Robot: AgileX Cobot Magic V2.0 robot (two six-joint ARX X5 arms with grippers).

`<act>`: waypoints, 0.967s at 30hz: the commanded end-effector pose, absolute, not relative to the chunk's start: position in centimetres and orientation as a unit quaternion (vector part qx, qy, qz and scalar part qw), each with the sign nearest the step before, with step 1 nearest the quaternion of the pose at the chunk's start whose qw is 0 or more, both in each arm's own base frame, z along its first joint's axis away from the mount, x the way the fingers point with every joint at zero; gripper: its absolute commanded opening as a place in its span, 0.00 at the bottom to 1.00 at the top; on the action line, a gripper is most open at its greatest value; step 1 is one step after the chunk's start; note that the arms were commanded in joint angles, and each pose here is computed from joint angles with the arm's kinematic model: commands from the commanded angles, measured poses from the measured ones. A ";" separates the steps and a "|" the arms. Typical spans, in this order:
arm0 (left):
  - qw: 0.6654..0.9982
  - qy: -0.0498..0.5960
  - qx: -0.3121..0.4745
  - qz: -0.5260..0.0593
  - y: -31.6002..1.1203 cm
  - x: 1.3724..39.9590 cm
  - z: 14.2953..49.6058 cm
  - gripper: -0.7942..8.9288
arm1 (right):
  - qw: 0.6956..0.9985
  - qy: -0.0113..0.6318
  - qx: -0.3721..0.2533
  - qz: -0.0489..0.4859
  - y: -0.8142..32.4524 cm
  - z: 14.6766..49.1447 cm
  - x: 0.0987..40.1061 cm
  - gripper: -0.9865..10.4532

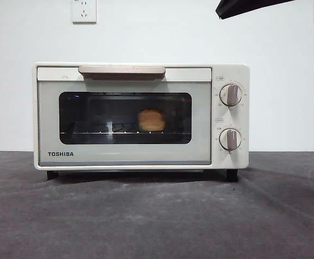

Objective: The left arm flap open the oven, the right arm pick bread and place it into oven, the left arm flap close the oven

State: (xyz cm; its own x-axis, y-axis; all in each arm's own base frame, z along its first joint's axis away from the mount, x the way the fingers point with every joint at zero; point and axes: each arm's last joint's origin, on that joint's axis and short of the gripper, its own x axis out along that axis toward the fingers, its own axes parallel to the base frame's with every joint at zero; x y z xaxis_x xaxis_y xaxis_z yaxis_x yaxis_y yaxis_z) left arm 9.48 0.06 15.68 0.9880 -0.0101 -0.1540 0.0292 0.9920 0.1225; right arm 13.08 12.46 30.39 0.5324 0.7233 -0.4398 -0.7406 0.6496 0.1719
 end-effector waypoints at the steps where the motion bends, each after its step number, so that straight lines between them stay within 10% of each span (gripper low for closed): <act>1: 0.995 0.088 0.055 -0.008 0.1 9.6 15.0 0.10 | 0.875 0.237 -0.016 0.422 12.7 30.7 13.2 0.09; 22: 0.995 0.087 0.055 -0.008 0.1 9.6 15.0 0.10 | 0.888 0.205 -0.035 0.410 11.5 31.3 13.0 0.09; 29: 0.995 0.087 0.055 -0.008 0.1 9.6 15.0 0.10 | 0.940 0.155 -0.015 0.302 6.7 31.8 12.9 0.09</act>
State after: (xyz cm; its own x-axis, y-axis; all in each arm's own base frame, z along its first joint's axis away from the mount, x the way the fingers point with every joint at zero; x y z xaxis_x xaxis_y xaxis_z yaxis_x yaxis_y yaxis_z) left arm 9.48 0.06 15.68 0.9881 -0.0101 -0.1537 0.0276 0.9933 0.1120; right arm 12.74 7.03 32.02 0.7556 0.5860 -0.2928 -0.5918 0.8022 0.0784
